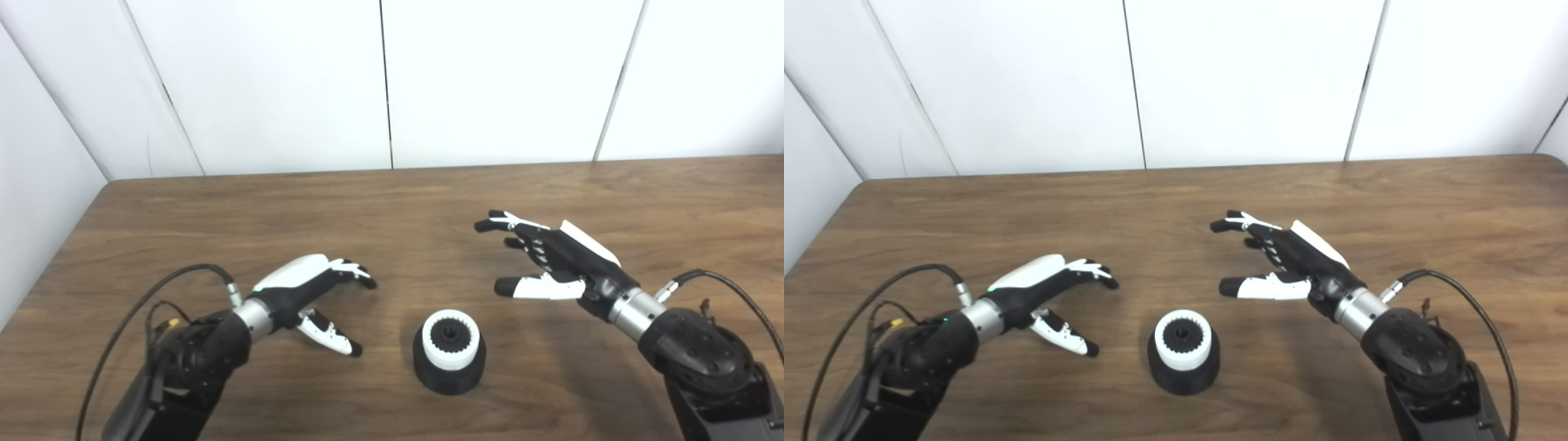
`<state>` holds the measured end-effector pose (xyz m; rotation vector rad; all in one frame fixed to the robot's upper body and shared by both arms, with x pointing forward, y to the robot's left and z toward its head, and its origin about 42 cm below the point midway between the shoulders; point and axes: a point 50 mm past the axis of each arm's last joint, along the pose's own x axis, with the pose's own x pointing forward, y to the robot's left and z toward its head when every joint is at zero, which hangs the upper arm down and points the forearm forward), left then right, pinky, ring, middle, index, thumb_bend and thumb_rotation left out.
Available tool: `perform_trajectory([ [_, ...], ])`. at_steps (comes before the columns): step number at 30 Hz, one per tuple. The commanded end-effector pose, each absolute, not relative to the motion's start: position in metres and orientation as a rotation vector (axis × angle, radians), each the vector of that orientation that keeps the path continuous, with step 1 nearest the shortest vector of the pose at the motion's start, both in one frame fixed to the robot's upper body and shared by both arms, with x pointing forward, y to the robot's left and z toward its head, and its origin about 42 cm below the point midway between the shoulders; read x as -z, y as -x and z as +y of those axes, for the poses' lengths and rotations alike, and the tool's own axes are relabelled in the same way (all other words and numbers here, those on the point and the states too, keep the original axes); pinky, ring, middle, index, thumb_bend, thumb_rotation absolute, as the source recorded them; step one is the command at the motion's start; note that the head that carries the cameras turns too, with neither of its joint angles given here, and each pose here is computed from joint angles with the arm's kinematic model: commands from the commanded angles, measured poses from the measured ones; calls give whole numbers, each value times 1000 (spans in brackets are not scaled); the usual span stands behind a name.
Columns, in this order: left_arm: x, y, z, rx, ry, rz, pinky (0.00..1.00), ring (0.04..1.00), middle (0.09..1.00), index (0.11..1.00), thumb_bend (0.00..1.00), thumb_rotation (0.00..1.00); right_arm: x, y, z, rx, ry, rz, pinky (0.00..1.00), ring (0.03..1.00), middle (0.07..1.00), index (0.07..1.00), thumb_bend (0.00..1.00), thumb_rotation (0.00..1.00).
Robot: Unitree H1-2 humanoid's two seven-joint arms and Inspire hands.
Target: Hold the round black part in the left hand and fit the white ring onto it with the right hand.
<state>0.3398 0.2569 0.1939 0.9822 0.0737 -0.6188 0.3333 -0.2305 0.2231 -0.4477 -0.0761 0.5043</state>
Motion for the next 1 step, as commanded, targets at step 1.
perform_trajectory([
  [1, -211, -346, 271, 561, -931, 56, 986, 1000, 949, 846, 1000, 243, -236, -337, -235, -460, 426, -137, 986, 993, 953, 833, 1000, 618],
])
